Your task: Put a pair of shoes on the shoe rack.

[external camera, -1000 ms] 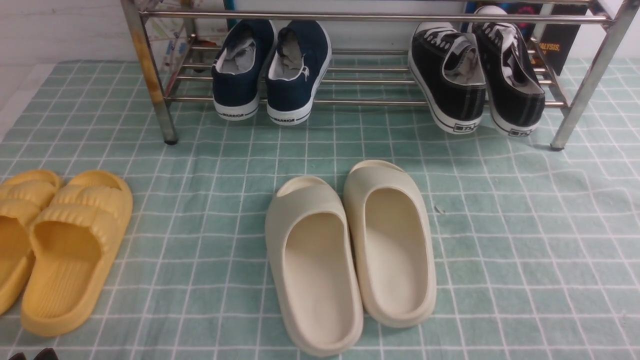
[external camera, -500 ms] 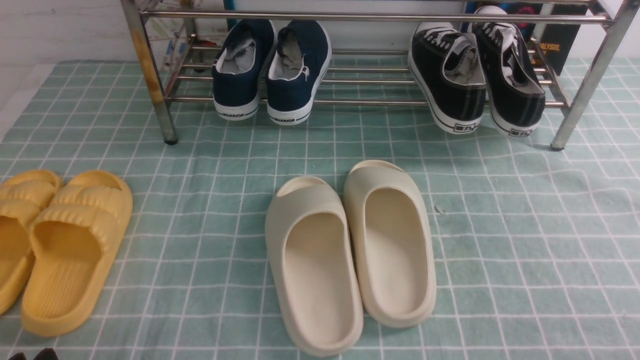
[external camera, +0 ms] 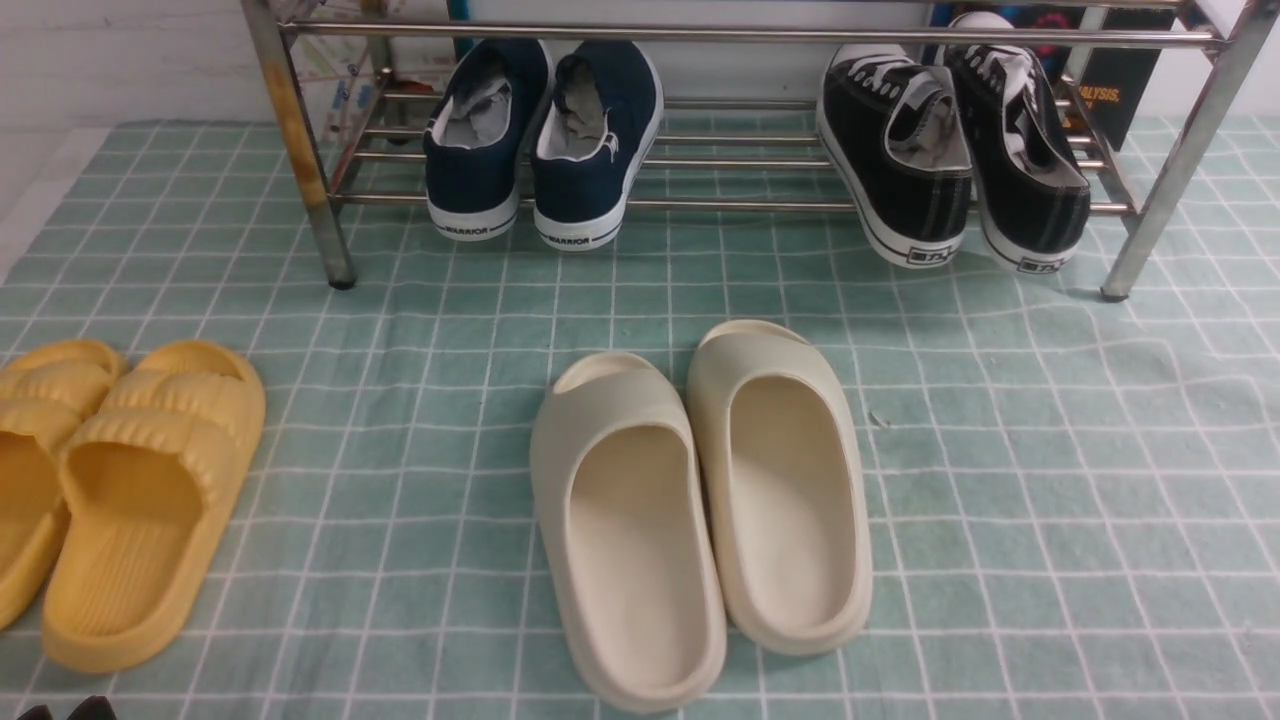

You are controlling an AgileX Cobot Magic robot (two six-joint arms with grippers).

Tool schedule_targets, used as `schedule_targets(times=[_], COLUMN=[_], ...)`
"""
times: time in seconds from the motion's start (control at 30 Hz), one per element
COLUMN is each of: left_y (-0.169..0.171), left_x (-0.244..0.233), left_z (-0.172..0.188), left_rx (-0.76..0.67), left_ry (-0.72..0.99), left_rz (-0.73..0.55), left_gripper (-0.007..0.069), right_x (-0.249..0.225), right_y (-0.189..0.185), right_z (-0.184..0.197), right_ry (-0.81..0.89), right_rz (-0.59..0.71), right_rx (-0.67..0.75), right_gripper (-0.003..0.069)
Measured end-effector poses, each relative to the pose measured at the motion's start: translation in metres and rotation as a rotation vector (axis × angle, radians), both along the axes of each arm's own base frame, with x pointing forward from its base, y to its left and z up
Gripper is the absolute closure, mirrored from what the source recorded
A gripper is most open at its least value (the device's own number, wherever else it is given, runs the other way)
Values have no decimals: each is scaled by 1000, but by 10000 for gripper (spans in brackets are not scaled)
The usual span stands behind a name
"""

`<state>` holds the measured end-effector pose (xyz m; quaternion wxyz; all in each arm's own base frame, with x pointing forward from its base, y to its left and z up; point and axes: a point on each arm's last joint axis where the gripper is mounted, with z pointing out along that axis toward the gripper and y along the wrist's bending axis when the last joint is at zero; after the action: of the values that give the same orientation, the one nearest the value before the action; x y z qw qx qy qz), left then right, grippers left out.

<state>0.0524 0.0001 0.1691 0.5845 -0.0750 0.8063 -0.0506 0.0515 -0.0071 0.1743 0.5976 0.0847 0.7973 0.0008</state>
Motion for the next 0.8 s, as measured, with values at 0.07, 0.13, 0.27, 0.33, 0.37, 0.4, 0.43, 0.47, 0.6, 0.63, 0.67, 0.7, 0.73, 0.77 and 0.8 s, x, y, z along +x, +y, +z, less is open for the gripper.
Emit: schedule_targets(times=[0.07,0.13,0.27,0.33,0.37,0.4,0.43,0.47,0.6,0.63,0.67,0.7,0.73,0.77,0.8], left_y=[0,0,0,0,0,0,0,0,0,0,0,0,0,0,0], left_x=[0,0,0,0,0,0,0,0,0,0,0,0,0,0,0], left_z=[0,0,0,0,0,0,0,0,0,0,0,0,0,0,0], left_rx=[0,0,0,0,0,0,0,0,0,0,0,0,0,0,0], left_ry=[0,0,0,0,0,0,0,0,0,0,0,0,0,0,0], left_rz=[0,0,0,0,0,0,0,0,0,0,0,0,0,0,0], left_gripper=[386,386,386,386,386,386,386,386,386,386,386,386,386,386,386], right_x=[0,0,0,0,0,0,0,0,0,0,0,0,0,0,0], right_y=[0,0,0,0,0,0,0,0,0,0,0,0,0,0,0], right_z=[0,0,0,0,0,0,0,0,0,0,0,0,0,0,0], right_ry=[0,0,0,0,0,0,0,0,0,0,0,0,0,0,0], right_rz=[0,0,0,0,0,0,0,0,0,0,0,0,0,0,0], right_rx=[0,0,0,0,0,0,0,0,0,0,0,0,0,0,0], right_gripper=[654,654,650,651,648,648,648,647,644,645,645,643,643,642,641])
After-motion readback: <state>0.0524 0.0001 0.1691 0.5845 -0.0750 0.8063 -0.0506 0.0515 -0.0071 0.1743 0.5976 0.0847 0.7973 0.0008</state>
